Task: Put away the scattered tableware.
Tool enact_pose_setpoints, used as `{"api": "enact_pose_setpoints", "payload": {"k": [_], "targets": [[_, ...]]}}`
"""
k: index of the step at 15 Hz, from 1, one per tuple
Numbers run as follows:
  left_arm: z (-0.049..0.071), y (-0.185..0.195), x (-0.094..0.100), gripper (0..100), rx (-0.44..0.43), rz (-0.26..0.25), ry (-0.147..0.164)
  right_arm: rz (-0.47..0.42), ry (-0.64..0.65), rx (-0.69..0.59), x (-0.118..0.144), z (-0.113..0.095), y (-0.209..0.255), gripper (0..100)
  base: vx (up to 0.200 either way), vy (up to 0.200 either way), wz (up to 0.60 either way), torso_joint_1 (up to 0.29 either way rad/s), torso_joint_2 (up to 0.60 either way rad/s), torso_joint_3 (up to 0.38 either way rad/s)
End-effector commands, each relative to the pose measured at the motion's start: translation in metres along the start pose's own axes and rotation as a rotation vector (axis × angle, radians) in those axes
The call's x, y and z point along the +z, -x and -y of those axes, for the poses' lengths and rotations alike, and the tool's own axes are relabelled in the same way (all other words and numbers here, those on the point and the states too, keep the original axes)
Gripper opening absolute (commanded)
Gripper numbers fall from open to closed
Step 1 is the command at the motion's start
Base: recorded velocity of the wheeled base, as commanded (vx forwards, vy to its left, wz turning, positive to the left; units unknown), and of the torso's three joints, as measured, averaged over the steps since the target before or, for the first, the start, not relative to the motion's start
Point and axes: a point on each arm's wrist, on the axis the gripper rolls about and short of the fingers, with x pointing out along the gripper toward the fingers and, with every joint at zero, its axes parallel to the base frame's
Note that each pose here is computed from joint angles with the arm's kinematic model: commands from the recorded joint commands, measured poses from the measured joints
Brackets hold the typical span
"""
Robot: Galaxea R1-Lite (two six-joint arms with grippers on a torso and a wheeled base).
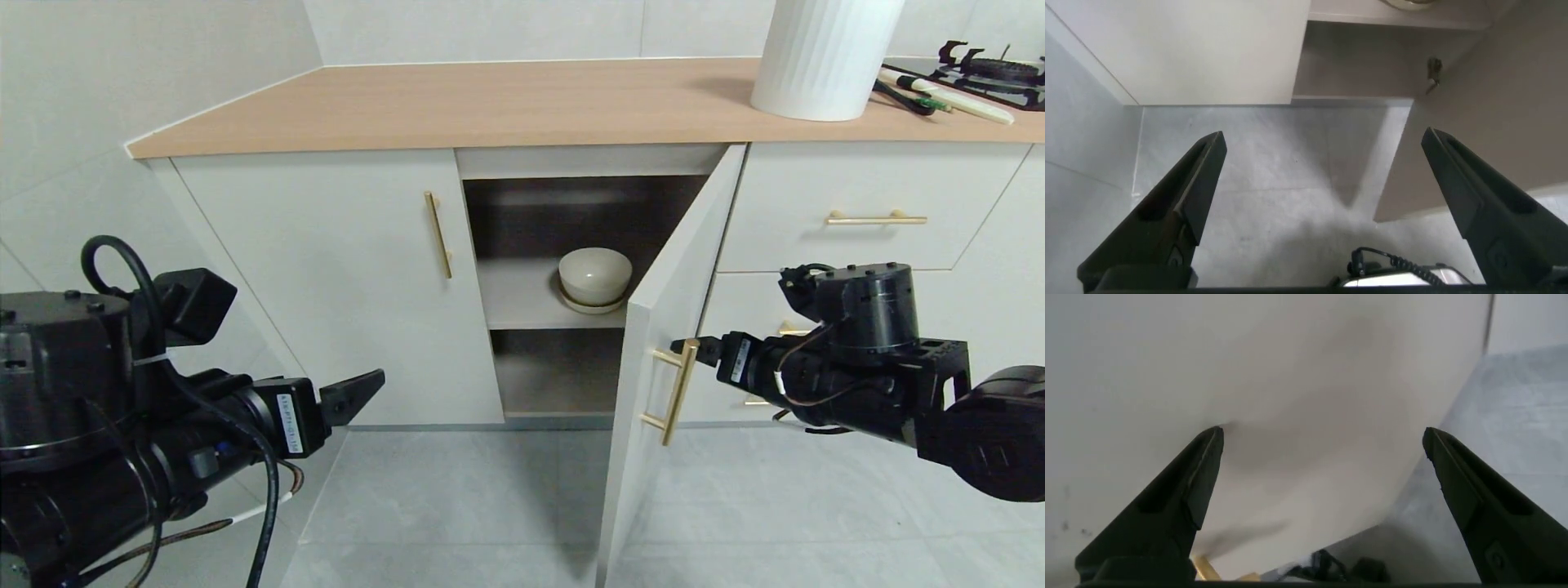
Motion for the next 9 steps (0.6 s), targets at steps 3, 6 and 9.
{"api": "enact_pose_setpoints", "payload": {"k": [3, 6, 9], "targets": [[0.000, 0.001, 0.000, 100, 0.003, 0.001, 0.000, 0.001, -0.007, 0.005, -0.005, 0.000, -0.011, 100, 0.000, 0.000, 0.00, 0.000, 0.00, 0.000], [0.000, 0.001, 0.000, 100, 0.003, 0.000, -0.001, 0.019, -0.060, 0.022, -0.008, -0.003, -0.018, 100, 0.133, 0.000, 0.00, -0.002, 0.00, 0.003], [-0.002, 0.001, 0.001, 100, 0.008, 0.004, 0.004, 0.019, -0.063, 0.027, -0.011, -0.003, -0.024, 100, 0.133, 0.000, 0.00, -0.002, 0.00, 0.002]]}}
